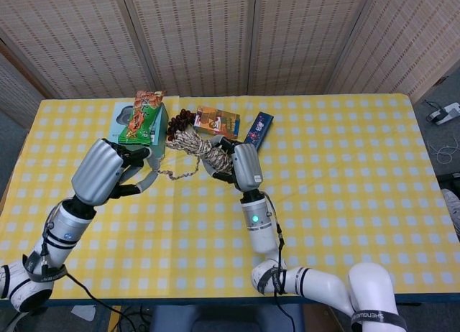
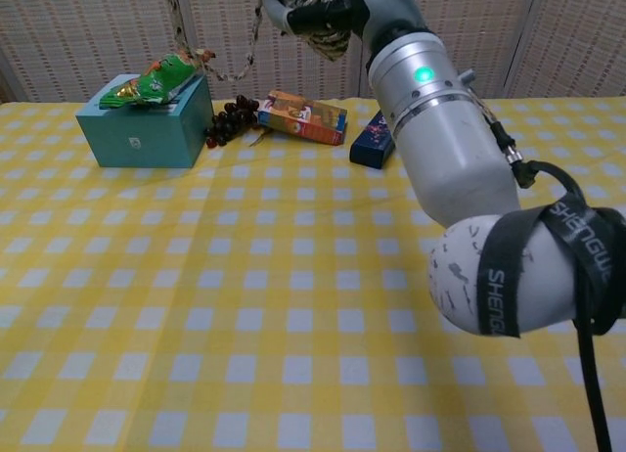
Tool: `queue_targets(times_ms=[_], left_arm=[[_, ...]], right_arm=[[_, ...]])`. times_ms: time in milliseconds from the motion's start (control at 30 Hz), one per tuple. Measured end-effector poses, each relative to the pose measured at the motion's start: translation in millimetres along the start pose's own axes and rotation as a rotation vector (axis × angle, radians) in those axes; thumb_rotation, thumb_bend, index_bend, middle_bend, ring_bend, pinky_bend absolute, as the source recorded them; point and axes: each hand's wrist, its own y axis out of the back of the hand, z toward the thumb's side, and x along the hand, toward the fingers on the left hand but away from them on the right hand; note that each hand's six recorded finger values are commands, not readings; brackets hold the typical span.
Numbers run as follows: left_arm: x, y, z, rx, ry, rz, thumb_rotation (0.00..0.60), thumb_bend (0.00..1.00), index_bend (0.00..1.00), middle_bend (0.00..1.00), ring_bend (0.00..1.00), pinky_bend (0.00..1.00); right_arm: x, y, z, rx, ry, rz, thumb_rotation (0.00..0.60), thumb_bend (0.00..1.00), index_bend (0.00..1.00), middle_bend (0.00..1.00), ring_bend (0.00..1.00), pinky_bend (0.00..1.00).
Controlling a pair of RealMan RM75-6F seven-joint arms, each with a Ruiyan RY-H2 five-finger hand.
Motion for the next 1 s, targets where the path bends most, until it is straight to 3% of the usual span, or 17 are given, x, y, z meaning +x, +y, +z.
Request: queue_targets(times_ms=[367, 633, 767, 1000], left_arm=[[22, -1, 17, -0.017, -0.025, 0.010, 0.600, 0.42, 0.70, 1.00, 0.96, 1.00], [29, -1, 16, -0.070, -0.015, 0.040, 0.600, 0.42, 0.70, 1.00, 0.95, 1.00], [29, 5, 16, -0.122, -0.016, 0.083, 0.600, 0.42, 0.70, 1.00, 0.95, 1.00], [33, 7, 16, -0.226, 0.011, 0.095, 0.600, 0.42, 0.70, 1.00, 0.95, 1.00]], right_arm=[[0, -27, 3, 0.135, -0.002, 0.136, 0.600, 0.51, 0.90, 0.75, 0.64, 0.66], [-6, -36, -4, 0.085, -0.078, 0.195, 0.600, 0.49, 0.90, 0.75, 0.64, 0.66], [-8, -36, -7, 0.061, -0.093, 0.204, 0.600, 0.47, 0.90, 0.75, 0.64, 0.66], [-6, -45, -13, 0.016, -0.127, 0.248, 0.600, 0.44, 0.90, 0.75, 0.63, 0.66]])
